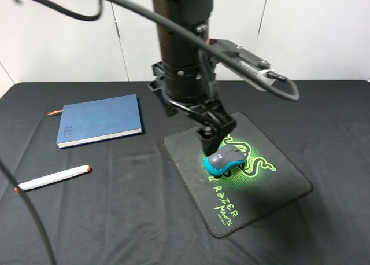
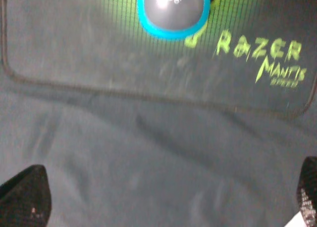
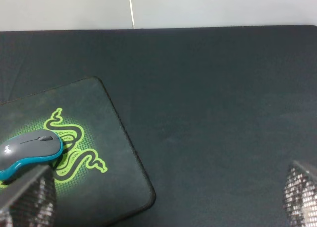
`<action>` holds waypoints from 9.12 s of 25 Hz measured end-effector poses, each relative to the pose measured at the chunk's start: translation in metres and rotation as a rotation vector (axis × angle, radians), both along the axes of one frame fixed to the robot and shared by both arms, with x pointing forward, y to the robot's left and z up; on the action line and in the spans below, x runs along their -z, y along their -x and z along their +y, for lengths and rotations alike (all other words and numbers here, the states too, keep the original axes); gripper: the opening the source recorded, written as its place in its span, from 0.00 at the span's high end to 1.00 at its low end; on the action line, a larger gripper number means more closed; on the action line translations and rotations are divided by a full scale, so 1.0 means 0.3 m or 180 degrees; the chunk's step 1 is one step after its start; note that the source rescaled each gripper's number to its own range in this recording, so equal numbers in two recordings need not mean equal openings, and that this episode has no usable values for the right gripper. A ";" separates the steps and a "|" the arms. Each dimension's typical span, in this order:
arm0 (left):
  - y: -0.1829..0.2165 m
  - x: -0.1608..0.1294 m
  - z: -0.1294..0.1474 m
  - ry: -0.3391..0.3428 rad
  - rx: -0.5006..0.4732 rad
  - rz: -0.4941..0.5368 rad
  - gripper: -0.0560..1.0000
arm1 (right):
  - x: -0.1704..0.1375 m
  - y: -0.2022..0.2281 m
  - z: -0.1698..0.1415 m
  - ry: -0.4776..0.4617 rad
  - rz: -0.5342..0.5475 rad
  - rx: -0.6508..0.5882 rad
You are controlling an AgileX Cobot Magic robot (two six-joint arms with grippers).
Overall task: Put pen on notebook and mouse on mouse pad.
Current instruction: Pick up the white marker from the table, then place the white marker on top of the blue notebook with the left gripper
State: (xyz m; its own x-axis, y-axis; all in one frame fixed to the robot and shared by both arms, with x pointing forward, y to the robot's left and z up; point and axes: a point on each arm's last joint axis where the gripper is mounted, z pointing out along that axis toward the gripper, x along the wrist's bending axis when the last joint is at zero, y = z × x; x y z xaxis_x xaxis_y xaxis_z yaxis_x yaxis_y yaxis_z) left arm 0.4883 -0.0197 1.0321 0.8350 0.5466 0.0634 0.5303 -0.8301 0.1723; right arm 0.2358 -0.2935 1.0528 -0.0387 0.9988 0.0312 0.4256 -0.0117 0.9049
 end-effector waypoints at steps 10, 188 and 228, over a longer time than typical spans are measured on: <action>0.095 -0.039 0.152 -0.0189 0.0008 -0.0041 0.00 | 0.000 0.000 0.000 0.0000 0.0000 0.0000; -0.079 0.065 0.900 -0.0541 -0.0457 -0.0254 0.95 | 0.000 0.000 0.000 -0.0023 0.0001 0.0011; -0.632 0.356 0.765 -0.0542 -0.0430 -0.0055 0.95 | 0.000 0.000 0.000 -0.0025 0.0001 0.0009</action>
State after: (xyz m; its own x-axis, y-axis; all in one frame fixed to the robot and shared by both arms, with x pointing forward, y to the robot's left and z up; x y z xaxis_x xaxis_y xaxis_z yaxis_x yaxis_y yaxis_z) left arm 0.6779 0.2097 0.9254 0.7529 0.6336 0.1781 0.6368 -0.7697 0.0458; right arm 0.2358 -0.2935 1.0528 -0.0358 0.9986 0.0391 0.4259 -0.0202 0.9046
